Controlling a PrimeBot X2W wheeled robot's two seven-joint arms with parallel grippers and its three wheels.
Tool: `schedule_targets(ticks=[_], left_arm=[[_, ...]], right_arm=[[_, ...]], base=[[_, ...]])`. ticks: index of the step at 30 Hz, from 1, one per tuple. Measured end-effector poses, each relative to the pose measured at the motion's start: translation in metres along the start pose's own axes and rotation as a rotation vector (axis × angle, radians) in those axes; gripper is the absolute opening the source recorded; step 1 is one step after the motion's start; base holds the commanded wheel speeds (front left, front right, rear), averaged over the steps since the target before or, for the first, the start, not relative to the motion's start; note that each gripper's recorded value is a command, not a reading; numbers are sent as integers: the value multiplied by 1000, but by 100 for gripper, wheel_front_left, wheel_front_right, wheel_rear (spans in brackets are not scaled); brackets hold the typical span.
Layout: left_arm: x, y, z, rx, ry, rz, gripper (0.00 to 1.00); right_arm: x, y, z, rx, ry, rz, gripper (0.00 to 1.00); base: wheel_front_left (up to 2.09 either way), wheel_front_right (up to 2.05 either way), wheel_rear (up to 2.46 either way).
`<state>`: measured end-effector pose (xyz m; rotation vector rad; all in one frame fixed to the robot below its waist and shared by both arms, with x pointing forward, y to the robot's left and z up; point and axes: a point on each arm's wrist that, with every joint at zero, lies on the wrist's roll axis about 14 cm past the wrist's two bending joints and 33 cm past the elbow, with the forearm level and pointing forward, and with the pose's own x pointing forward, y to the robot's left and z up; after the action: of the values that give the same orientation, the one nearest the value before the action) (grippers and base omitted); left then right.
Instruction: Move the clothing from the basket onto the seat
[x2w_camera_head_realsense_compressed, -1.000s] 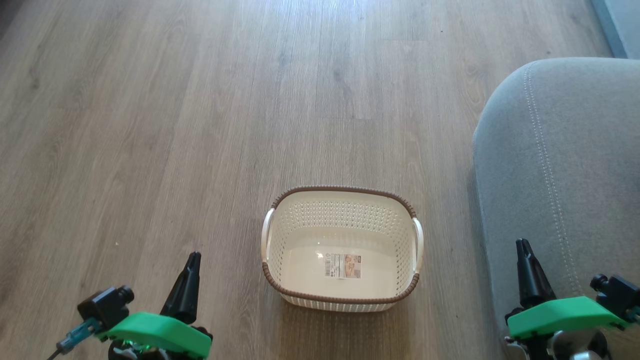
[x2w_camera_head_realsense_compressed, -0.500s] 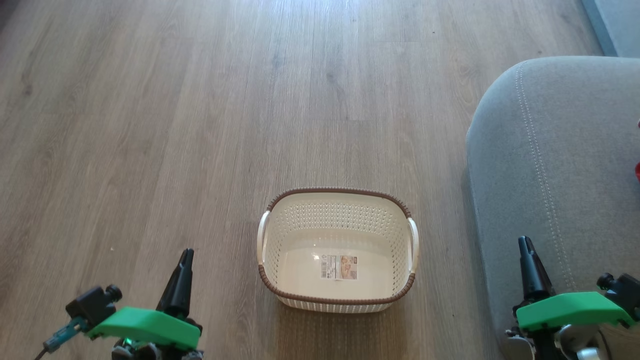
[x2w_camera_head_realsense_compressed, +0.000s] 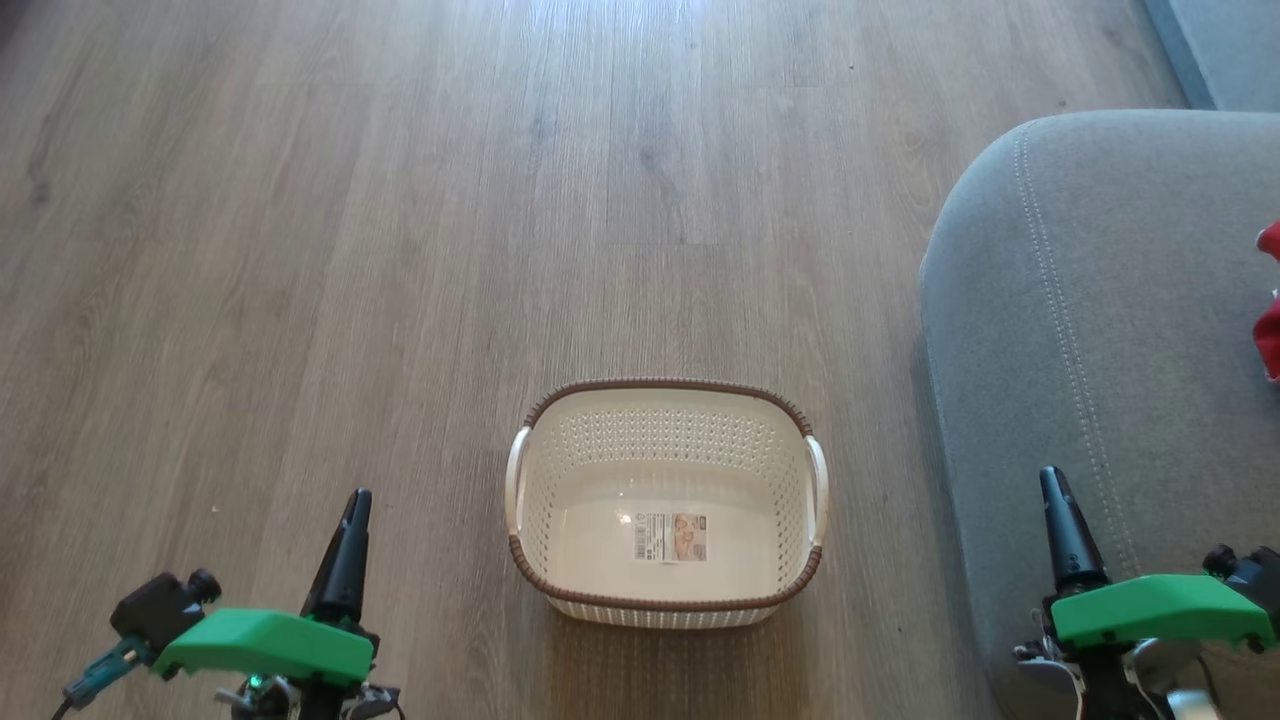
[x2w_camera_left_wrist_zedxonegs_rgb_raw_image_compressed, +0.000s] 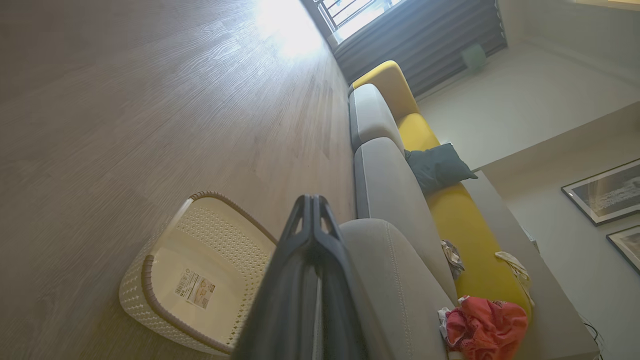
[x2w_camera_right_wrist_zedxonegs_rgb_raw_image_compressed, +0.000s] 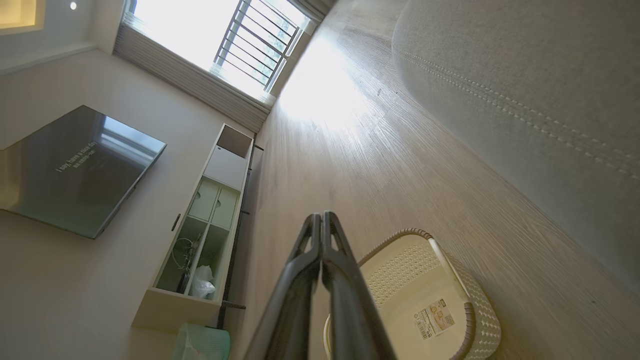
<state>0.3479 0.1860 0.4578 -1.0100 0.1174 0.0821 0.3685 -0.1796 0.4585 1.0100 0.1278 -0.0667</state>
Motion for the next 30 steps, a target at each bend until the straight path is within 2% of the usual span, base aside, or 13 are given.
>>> schedule_targets(ticks=[30], left_arm=[[13, -7, 7, -323, 12, -15, 0]], right_arm=[[1, 0, 17, 332, -26, 1, 0]], base=[[0, 0, 0]])
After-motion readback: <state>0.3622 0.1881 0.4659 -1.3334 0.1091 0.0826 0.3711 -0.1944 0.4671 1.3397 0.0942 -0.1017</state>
